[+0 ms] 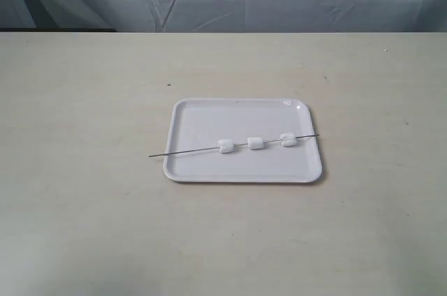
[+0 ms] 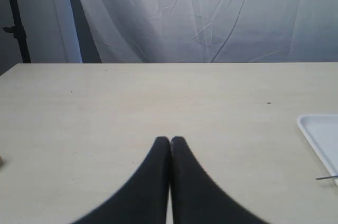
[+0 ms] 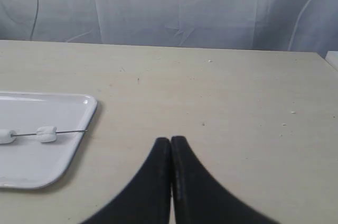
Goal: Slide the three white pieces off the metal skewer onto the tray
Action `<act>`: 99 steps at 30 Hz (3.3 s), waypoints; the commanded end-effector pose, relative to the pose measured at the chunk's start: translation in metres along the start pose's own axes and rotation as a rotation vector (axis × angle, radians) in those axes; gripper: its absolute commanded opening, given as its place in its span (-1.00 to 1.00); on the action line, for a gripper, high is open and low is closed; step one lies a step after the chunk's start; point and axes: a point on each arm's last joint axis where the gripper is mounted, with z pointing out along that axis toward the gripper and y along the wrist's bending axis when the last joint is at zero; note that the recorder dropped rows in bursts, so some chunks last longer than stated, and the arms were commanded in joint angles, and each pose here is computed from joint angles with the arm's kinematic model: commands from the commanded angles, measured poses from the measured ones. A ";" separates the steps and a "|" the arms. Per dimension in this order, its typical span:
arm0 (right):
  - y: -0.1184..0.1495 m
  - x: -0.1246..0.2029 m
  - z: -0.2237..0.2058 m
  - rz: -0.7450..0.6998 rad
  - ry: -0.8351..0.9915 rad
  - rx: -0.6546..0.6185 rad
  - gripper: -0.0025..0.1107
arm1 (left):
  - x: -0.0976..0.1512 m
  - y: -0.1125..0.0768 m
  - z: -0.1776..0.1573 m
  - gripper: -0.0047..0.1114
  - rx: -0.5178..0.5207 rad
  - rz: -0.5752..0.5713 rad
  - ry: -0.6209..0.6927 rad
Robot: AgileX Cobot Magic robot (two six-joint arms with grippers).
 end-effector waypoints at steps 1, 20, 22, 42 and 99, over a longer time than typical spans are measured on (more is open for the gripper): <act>0.000 0.000 0.000 -0.002 -0.009 0.006 -0.97 | 0.001 0.000 0.000 -0.92 0.006 0.000 -0.004; 0.000 0.000 0.000 -0.002 -0.009 0.006 -0.97 | 0.001 0.000 0.000 -0.92 0.006 0.000 -0.004; 0.000 0.000 0.000 -0.002 -0.009 0.006 -0.97 | 0.001 0.000 0.000 -0.92 0.006 0.000 -0.007; -0.010 -0.047 -0.014 0.402 -0.565 0.009 -0.97 | -0.044 -0.001 -0.012 -0.92 0.031 -0.069 -0.519; 0.061 -0.145 0.185 -0.462 0.803 -0.356 -0.30 | 0.005 -0.174 0.254 -0.03 0.972 0.671 0.504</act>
